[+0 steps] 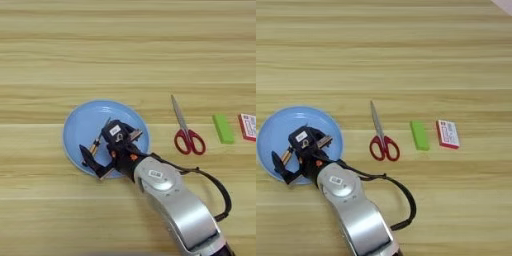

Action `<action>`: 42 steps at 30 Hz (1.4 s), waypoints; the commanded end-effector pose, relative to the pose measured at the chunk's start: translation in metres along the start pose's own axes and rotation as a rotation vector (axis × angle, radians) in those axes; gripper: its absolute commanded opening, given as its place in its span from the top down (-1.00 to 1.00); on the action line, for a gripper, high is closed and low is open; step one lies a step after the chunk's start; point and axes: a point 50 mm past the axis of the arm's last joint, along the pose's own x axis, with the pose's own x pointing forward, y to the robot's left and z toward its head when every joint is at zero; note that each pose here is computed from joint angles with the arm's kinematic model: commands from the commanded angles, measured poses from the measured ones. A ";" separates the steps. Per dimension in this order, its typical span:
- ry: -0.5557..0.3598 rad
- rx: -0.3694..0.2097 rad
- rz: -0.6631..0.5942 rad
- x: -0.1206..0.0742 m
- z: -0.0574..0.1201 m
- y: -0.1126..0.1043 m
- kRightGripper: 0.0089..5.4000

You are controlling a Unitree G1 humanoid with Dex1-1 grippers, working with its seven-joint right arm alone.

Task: Move the objects on the table

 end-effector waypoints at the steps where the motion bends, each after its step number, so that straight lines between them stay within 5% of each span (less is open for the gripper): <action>1: -0.078 -0.027 -0.023 0.005 0.019 -0.004 -0.98; 10: 0.009 -0.052 -0.032 0.015 0.003 -0.009 -0.98; 17: 0.000 -0.068 -0.085 0.008 0.009 -0.024 -0.98; 42: 0.048 -0.007 -0.044 0.014 -0.007 -0.021 -0.98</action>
